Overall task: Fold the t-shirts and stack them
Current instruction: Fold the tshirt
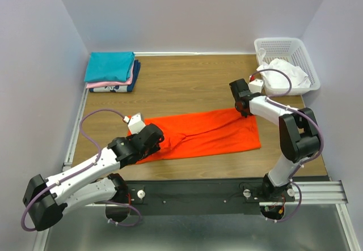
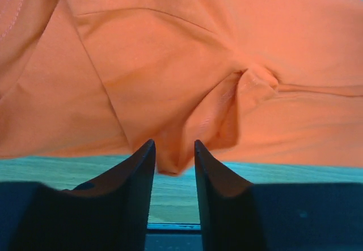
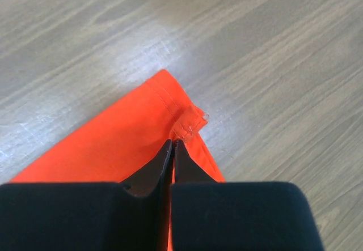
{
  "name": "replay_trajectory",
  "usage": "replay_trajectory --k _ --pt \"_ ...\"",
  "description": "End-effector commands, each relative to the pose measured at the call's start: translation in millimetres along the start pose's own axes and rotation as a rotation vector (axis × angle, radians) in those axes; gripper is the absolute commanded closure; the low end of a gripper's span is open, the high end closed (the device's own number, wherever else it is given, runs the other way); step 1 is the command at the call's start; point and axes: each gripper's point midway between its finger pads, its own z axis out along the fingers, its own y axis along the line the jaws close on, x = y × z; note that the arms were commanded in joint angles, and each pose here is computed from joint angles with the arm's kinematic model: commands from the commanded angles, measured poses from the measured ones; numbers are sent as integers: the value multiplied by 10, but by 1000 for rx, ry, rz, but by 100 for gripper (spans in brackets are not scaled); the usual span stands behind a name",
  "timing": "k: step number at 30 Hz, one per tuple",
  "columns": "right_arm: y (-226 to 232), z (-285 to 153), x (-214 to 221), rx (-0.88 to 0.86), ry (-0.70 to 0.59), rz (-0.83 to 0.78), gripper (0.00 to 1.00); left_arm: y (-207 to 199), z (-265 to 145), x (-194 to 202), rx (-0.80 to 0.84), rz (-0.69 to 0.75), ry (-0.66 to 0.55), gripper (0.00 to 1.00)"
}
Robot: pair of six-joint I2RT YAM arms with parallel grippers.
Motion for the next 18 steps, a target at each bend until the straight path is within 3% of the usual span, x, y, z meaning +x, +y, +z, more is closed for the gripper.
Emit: replay_trajectory --k 1,3,5,6,8,10,14,15,18 --pt "-112 -76 12 21 -26 64 89 -42 -98 1 71 2 -2 55" --pt "-164 -130 -9 18 -35 96 73 -115 -159 8 130 3 4 51" --pt "-216 -160 35 17 -32 102 68 -147 -188 -33 150 -8 -11 42" --pt "-223 -182 29 13 -34 104 66 -158 -207 -63 154 -13 -21 36" --pt "-273 -264 -22 0 -42 118 60 -166 -225 -119 156 -15 -44 14" --pt "-302 -345 -71 -18 -51 125 46 -224 -223 -162 171 -14 -61 4" --pt "-50 -525 -63 -204 12 106 19 -338 -167 -270 189 -3 -116 2" --pt "20 -570 -82 -253 20 78 1 -358 -161 -313 187 1 -131 2" --pt "371 -767 -10 -486 67 -1 0 -358 -20 -500 150 3 -192 2"
